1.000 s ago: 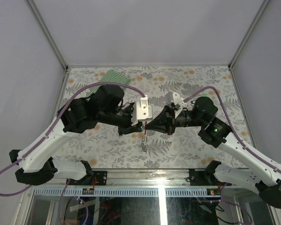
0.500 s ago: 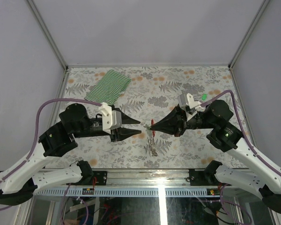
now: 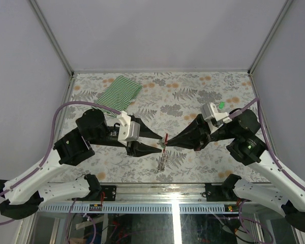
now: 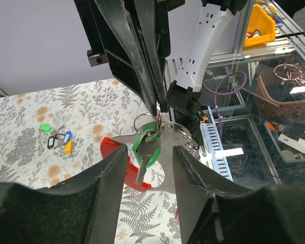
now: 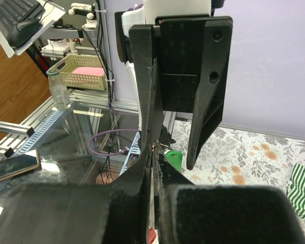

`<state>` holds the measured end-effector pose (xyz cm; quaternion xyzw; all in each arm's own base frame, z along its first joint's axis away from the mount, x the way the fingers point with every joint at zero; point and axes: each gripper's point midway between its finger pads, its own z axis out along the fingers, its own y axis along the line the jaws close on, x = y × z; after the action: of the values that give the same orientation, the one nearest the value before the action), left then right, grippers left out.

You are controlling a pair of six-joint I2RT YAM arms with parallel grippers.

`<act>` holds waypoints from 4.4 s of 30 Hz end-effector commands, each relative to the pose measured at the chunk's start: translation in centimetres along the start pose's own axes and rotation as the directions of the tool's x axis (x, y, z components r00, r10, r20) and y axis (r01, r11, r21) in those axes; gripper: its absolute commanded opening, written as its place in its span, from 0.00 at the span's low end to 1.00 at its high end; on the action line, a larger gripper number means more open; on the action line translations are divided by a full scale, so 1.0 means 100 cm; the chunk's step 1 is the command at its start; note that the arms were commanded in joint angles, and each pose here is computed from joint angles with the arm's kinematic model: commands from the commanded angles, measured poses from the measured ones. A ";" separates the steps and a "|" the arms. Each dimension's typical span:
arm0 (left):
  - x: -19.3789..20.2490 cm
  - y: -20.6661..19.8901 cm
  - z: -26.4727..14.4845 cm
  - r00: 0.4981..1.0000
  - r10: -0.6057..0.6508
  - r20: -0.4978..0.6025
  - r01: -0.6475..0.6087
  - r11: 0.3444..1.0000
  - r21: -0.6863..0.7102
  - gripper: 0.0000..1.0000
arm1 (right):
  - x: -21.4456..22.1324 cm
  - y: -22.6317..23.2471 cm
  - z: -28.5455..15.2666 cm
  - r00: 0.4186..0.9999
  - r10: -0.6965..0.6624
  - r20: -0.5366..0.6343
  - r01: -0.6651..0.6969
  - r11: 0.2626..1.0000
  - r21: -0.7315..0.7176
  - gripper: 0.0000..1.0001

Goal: Put the keys on the keyring

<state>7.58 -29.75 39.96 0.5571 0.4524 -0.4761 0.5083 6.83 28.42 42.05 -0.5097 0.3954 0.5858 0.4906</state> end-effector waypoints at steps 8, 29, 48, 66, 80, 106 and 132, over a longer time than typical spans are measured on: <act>-0.023 -0.005 0.001 0.996 0.045 0.071 -0.047 0.998 0.032 0.44 | -0.044 0.024 -0.003 0.989 -0.114 0.090 0.120 0.991 -0.063 0.00; -0.030 -0.007 0.010 0.993 0.033 0.116 -0.042 0.996 0.082 0.38 | -0.041 0.020 -0.003 0.990 -0.108 0.086 0.111 0.993 -0.039 0.00; -0.026 0.001 0.004 0.996 0.048 0.082 -0.049 0.999 0.012 0.00 | -0.049 0.020 -0.010 0.983 -0.155 0.095 0.154 0.988 0.025 0.00; -0.013 0.005 0.015 0.999 0.012 0.050 -0.013 0.999 0.030 0.00 | -0.066 0.008 -0.013 0.960 -0.172 0.222 0.147 0.981 0.124 0.00; -0.042 0.015 0.001 0.986 0.069 0.153 -0.057 0.995 -0.083 0.30 | -0.062 0.004 -0.016 0.962 -0.192 0.192 0.162 0.973 0.162 0.00; -0.059 0.007 0.007 0.947 0.023 0.320 -0.014 0.999 -0.032 0.28 | -0.065 -0.003 -0.015 0.956 -0.194 0.222 0.155 0.971 0.181 0.00; -0.063 0.012 0.014 0.942 0.025 0.334 -0.017 0.999 -0.028 0.12 | -0.048 -0.011 -0.011 0.968 -0.177 0.180 0.144 0.973 0.182 0.00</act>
<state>8.38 -31.59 44.18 0.4721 0.3938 -0.5436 0.5715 8.37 27.14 45.11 -0.4407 0.3789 0.5630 0.5875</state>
